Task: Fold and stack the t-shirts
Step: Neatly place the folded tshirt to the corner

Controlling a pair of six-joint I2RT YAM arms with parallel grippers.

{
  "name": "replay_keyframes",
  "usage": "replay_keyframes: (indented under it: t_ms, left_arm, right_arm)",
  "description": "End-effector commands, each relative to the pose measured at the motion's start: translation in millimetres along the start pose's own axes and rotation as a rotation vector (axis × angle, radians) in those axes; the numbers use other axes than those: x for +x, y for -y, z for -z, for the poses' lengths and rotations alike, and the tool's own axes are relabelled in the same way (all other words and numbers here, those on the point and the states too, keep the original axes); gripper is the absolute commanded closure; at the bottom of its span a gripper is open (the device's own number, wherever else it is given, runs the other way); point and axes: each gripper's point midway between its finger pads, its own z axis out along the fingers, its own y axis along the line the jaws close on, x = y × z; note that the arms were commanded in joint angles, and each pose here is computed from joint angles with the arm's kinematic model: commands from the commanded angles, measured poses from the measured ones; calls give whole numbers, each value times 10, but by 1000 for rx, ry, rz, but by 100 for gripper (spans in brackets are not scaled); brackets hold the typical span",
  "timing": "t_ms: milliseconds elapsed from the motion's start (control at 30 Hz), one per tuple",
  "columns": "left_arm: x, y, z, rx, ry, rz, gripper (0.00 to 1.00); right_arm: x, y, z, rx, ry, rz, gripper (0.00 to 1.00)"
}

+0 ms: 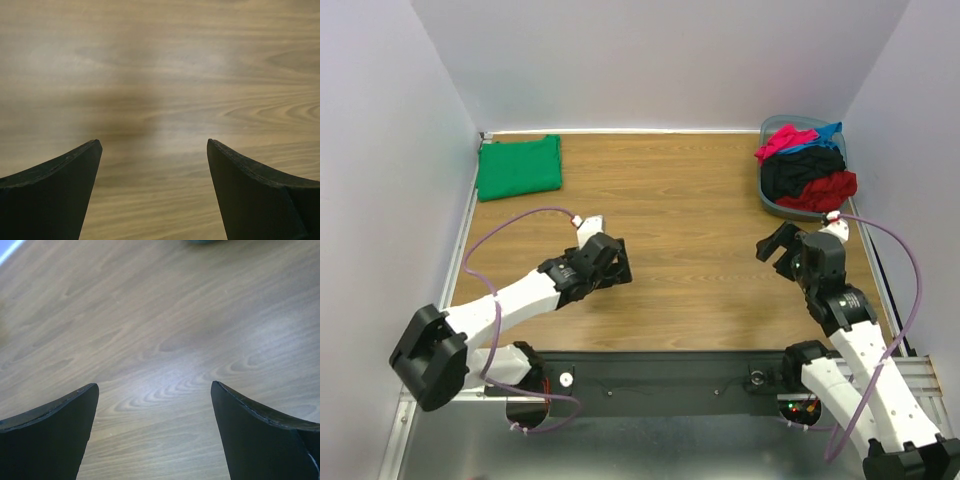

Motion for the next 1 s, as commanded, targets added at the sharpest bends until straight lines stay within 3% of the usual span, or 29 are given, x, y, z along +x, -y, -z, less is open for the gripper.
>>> replay_keyframes:
  t_ms: [0,300,967]
  left_arm:
    - [-368,29,245,33,154,168,1]
    - [-422,-217,444,-25,211,215,1]
    - [-538,-331,668,-26,273,259,1]
  right_arm:
    - [119,5,-50,3,-37,-26,0]
    - [105,-45,-12,-27,-38,-24,0]
    - [98,-103,79,-79,-26,-38,0]
